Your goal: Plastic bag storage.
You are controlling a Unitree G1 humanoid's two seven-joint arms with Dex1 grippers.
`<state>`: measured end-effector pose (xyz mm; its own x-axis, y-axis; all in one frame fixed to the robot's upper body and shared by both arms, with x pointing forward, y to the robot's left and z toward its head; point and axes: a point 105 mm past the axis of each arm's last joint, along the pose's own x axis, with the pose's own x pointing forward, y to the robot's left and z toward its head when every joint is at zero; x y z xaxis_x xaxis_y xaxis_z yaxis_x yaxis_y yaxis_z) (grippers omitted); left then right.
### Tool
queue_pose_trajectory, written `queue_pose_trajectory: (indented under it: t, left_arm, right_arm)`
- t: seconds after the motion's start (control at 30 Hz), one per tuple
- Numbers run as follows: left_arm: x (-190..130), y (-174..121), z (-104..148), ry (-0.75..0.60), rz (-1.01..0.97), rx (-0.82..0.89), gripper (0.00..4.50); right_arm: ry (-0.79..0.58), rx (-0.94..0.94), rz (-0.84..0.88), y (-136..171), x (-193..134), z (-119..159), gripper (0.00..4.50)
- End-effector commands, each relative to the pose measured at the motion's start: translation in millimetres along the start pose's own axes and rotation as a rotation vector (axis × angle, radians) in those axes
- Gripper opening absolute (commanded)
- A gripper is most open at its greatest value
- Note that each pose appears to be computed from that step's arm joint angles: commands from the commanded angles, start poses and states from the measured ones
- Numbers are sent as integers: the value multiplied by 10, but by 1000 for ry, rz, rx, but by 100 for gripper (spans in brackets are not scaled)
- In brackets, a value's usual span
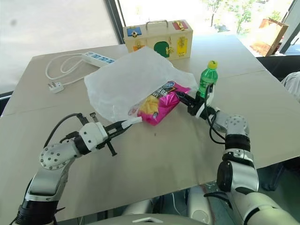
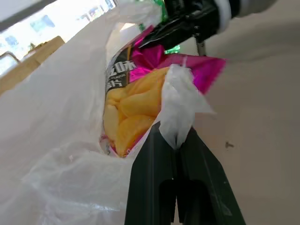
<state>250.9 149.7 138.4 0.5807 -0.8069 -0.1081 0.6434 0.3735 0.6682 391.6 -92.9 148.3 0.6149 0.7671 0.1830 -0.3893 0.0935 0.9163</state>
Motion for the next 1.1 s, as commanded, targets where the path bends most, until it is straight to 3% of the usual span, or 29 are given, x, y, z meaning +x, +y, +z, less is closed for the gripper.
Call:
queue_pose_trajectory:
  t: [0.03,0.17,0.37,0.63,0.9,1.03,1.1]
  left_arm:
    - [-58,-127,-40,9,-82,137,9]
    - [-67,-106,-100,15,-91,190,9]
    - [1,11,-125,-5,-52,203,9]
    - [106,458,-67,-22,110,285,9]
    - [132,695,-194,13,288,194,9]
    - [158,804,-125,-10,360,130,9]
    - [181,849,21,-74,380,93,59]
  right_arm:
    - [-74,-27,87,246,29,300,0]
    - [-97,16,162,394,65,396,0]
    - [-248,248,297,658,181,661,0]
    - [-114,228,243,647,314,272,0]
    - [-56,166,330,906,258,144,0]
    - [-29,122,284,836,257,33,0]
    - [-35,123,264,787,266,15,0]
